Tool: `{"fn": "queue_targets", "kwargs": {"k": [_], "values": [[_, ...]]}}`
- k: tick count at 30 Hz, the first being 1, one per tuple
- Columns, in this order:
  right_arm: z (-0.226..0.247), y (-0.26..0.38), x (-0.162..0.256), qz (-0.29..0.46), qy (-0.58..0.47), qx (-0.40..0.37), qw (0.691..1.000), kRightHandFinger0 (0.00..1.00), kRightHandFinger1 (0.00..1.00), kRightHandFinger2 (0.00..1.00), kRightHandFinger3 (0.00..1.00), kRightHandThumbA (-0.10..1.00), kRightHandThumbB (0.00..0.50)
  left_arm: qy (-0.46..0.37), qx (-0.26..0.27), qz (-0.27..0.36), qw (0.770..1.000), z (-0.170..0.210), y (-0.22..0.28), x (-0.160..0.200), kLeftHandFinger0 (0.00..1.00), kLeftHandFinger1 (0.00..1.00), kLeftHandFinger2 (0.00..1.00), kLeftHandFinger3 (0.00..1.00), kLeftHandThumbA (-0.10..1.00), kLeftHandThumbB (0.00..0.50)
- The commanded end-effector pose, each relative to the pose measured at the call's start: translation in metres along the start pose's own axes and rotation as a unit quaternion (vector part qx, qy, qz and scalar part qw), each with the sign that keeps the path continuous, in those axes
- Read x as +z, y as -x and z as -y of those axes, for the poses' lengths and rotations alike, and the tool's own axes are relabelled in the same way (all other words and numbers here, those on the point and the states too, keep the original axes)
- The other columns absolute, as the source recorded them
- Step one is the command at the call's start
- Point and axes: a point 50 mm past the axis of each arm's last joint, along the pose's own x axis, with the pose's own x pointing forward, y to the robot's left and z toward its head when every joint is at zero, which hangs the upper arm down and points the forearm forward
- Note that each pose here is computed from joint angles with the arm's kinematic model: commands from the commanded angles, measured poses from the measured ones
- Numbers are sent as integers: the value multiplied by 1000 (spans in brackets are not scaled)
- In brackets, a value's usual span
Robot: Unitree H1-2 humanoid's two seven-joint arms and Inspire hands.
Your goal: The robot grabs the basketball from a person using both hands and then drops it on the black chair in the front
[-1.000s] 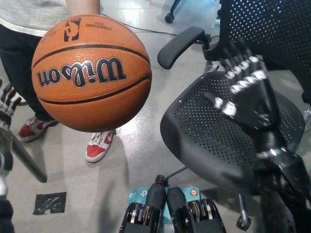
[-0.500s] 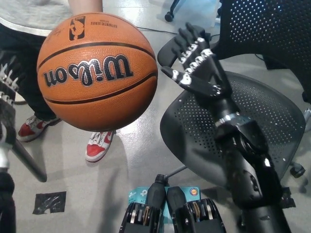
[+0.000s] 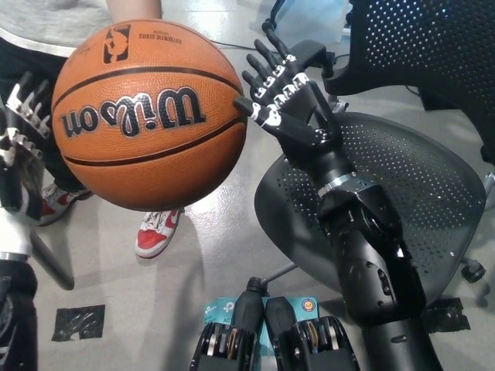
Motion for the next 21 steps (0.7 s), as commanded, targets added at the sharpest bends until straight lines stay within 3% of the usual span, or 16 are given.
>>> {"fn": "queue_targets", "kwargs": {"k": [1, 5, 8, 10, 12, 15, 19, 21], "values": [[-22, -14, 10, 21, -26, 48, 998, 1000, 1000, 1000, 1000, 1000, 466, 5, -17, 21, 1000, 8, -11, 11, 1000, 1000, 1000, 1000, 1000, 195], [-26, -14, 0, 6, -36, 50, 998, 1000, 1000, 1000, 1000, 1000, 480, 0, -21, 19, 1000, 15, -12, 7, 1000, 1000, 1000, 1000, 1000, 182], [-29, -17, -15, -19, -12, 59, 998, 1000, 1000, 1000, 1000, 1000, 433, -3, -43, 27, 999, 26, -15, 3, 1000, 1000, 1000, 1000, 1000, 178], [-33, -18, -29, -44, 33, 56, 997, 1000, 1000, 1000, 1000, 1000, 450, -22, -47, 16, 999, 35, -16, 0, 1000, 1000, 1000, 1000, 1000, 211], [-34, -19, -42, -53, 87, 48, 994, 1000, 1000, 1000, 1000, 1000, 430, -44, -57, 1, 997, 44, -18, -6, 1000, 1000, 1000, 1000, 1000, 164], [-39, -20, -61, -68, 147, 53, 985, 1000, 1000, 1000, 1000, 1000, 383, -73, -67, -17, 995, 56, -16, -14, 1000, 1000, 1000, 1000, 1000, 148], [-63, -26, -85, -69, 184, 82, 977, 1000, 1000, 1000, 1000, 1000, 387, -80, -77, -32, 993, 76, -15, -25, 1000, 1000, 1000, 1000, 1000, 187], [-71, -28, -90, -53, 203, 92, 973, 1000, 1000, 1000, 1000, 1000, 363, -82, -85, -40, 992, 84, -16, -27, 1000, 1000, 1000, 1000, 1000, 210]]}}
